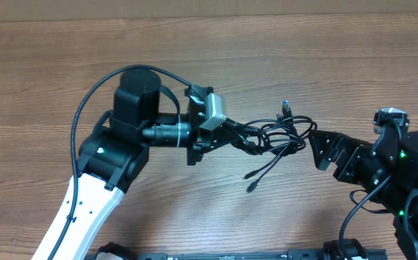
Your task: Untangle cables
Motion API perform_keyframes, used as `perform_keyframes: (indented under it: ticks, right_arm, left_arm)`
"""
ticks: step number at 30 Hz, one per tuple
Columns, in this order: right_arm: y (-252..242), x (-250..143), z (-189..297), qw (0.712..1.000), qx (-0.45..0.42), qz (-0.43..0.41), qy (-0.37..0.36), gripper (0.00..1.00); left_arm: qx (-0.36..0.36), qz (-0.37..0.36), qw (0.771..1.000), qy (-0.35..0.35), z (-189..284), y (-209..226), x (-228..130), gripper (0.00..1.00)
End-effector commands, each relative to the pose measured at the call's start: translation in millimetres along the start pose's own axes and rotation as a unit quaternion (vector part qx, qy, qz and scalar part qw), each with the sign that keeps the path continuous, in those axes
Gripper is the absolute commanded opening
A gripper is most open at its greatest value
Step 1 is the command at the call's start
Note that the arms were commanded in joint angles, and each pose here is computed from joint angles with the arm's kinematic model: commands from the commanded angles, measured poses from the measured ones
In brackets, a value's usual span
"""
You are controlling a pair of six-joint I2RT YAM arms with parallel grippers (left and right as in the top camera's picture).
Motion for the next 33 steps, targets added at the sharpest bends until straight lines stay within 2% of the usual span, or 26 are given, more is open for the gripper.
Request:
perform_keyframes:
  ticks: [1,16,22,27,33]
  right_arm:
    - [4,7,7,1.0,0.007,-0.001,-0.014,0.96]
    - [19,12,18,0.998,0.048,0.027,-0.023,0.95]
    - [-8,15,18,0.998,-0.048,0.007,-0.039,0.97]
    - [-9,15,18,0.998,-0.05,0.008,-0.039,0.97]
    - [28,14,19,0.99,0.072,0.113,-0.03,0.99]
  left_arm:
    - [-0.025,-0.032,0.999,-0.024,16,-12,15,0.04]
    - [0.027,-0.031,0.999,-0.022,19,4,15,0.04]
    - [0.028,-0.033,0.999,-0.024,19,5,17,0.04]
    - [0.002,-0.052,0.998,-0.034,19,-3,22,0.04]
    - [-0.045,-0.068,0.996,-0.043,20,-17,26,0.04]
Point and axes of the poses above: each gripper's point midway between its finger pads, its own z axis back along the fingers, its own y axis along the line the jaws close on, x = y × z, the point moved 3 cm from there along z, back along the fingers, and after that the axes turned 8 degrees about z, right-handed, at the moved point
